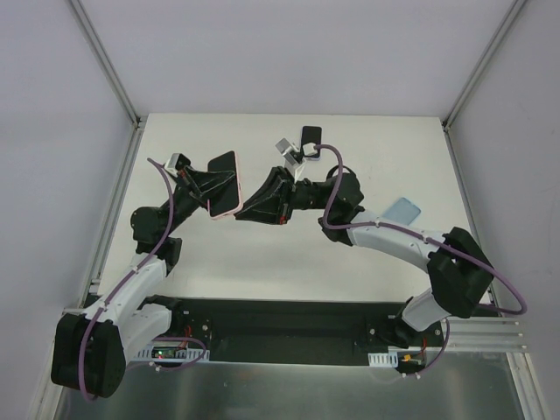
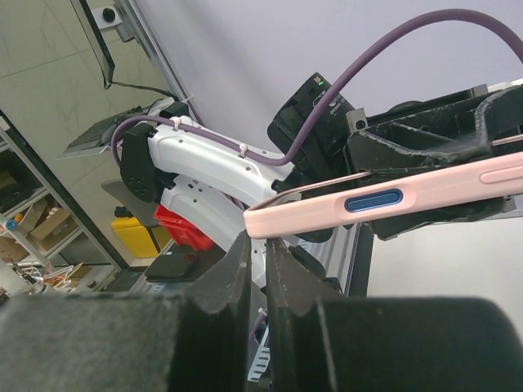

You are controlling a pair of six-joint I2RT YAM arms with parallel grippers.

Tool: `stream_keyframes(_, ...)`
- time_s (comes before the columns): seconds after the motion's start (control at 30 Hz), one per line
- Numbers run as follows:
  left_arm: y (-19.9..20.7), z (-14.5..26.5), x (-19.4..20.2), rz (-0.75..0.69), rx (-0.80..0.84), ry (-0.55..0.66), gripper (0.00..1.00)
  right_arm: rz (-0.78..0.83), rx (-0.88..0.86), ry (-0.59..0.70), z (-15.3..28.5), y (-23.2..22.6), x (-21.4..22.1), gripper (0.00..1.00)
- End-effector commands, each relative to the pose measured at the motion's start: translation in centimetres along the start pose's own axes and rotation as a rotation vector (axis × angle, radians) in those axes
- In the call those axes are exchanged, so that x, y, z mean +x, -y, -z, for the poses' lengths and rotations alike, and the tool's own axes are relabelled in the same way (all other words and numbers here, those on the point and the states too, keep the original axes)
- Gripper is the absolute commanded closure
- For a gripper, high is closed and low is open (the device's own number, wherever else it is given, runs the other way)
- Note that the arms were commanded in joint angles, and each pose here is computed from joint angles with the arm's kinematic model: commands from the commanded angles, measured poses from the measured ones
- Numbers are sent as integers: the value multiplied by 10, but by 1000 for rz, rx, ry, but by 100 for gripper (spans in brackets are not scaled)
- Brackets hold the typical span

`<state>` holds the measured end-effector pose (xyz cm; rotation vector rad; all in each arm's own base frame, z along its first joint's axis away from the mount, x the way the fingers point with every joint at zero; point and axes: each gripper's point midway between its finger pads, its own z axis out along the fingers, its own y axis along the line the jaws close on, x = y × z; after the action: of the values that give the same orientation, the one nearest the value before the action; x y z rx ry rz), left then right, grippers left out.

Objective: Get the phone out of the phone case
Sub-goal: Remove the phone case from the phone.

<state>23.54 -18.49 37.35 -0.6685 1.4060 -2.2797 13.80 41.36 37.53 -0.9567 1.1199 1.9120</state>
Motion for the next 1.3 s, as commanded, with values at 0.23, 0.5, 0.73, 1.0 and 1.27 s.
stream_keyframes(0.23,10,-7,9,70,-3,-41,100,-4,-8,61,-15,-9,-23,75)
stream_keyframes(0.5,11,-9,10,40,-2,-52,100,-91,112,106,3,3,-19,25)
stream_keyframes(0.73,12,-8,11,34,2,-55,100,-113,220,129,9,14,-28,29)
stream_keyframes(1.0,14,-7,10,1,7,-52,100,-255,364,199,24,32,-33,40)
stream_keyframes(1.27,12,-8,7,-62,-14,-57,100,-375,514,179,32,30,-12,40)
